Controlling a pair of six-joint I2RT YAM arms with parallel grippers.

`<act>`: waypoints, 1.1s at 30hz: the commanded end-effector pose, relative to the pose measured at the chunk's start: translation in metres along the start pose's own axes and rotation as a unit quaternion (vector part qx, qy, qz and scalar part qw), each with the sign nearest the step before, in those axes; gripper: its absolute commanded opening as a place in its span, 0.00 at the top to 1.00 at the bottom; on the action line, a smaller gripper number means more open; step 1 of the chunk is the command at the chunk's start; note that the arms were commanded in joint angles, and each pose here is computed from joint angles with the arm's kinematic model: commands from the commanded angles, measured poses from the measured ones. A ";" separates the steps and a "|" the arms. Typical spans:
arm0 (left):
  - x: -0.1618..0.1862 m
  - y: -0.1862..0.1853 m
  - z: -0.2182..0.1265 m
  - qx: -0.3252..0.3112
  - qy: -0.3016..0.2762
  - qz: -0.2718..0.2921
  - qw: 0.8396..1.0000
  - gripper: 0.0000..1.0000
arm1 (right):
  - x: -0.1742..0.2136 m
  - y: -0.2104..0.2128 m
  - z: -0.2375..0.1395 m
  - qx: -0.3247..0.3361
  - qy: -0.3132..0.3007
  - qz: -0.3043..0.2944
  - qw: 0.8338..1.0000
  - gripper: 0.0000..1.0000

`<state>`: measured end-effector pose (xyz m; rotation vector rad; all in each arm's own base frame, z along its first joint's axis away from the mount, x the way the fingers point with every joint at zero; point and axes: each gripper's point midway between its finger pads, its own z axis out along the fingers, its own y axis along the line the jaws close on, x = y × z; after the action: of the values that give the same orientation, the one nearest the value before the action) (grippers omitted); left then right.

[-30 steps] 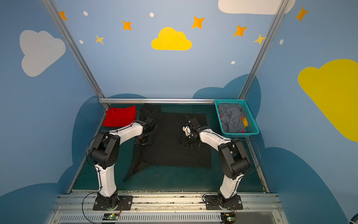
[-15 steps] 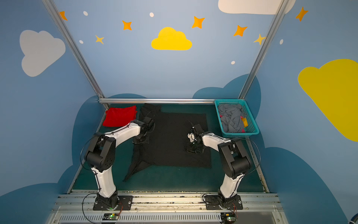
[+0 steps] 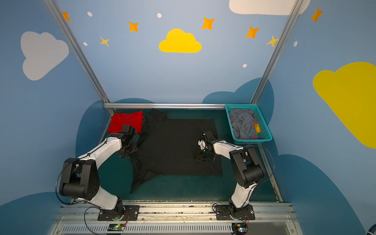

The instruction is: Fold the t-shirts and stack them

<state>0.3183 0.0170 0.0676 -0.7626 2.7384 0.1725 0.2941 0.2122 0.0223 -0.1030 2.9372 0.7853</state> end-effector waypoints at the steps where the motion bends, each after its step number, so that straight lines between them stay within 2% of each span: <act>1: -0.007 0.011 0.005 0.025 -0.006 -0.069 0.997 0.94 | 0.027 -0.032 0.009 0.051 0.038 0.031 0.997 0.66; 3: -0.010 0.020 0.012 0.040 0.000 -0.104 0.994 0.91 | 0.029 -0.034 0.009 0.053 0.040 0.035 0.997 0.66; 5: -0.011 0.026 0.018 0.051 0.010 -0.126 0.991 0.82 | 0.031 -0.038 0.009 0.056 0.043 0.040 0.997 0.65; 7: -0.015 0.028 0.022 0.055 0.016 -0.140 0.988 0.79 | 0.033 -0.041 0.009 0.058 0.045 0.045 0.996 0.66; 9: -0.021 0.029 0.022 0.054 0.017 -0.145 0.988 0.69 | 0.036 -0.043 0.009 0.059 0.047 0.049 0.996 0.66; 13: -0.046 0.013 0.000 0.078 -0.011 -0.135 0.988 0.57 | 0.035 -0.036 0.003 0.047 0.043 0.046 0.997 0.66; 15: -0.059 -0.005 -0.015 0.098 -0.034 -0.121 0.987 0.53 | 0.032 -0.029 -0.002 0.038 0.039 0.041 0.998 0.66; 17: -0.068 -0.029 -0.028 0.119 -0.051 -0.096 0.987 0.45 | 0.025 -0.022 -0.010 0.033 0.030 0.031 0.999 0.66; 19: -0.072 -0.051 -0.029 0.131 -0.048 -0.067 0.988 0.39 | 0.017 -0.014 -0.018 0.027 0.019 0.022 0.999 0.66; 21: -0.071 -0.068 -0.020 0.125 -0.030 -0.034 0.991 0.37 | 0.006 -0.005 -0.026 0.021 0.006 0.010 1.000 0.65; 25: -0.071 -0.085 0.008 0.068 0.000 0.025 0.997 0.36 | -0.015 0.007 -0.037 0.019 -0.012 -0.012 1.000 0.65; 33: -0.089 -0.109 0.039 0.043 -0.021 0.041 0.998 0.37 | -0.039 0.014 -0.036 0.026 -0.011 -0.024 0.999 0.65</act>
<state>0.4445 -0.0311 0.0401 -0.6460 2.7670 0.0266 0.3330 0.2136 0.0753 -0.1509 2.8559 0.7483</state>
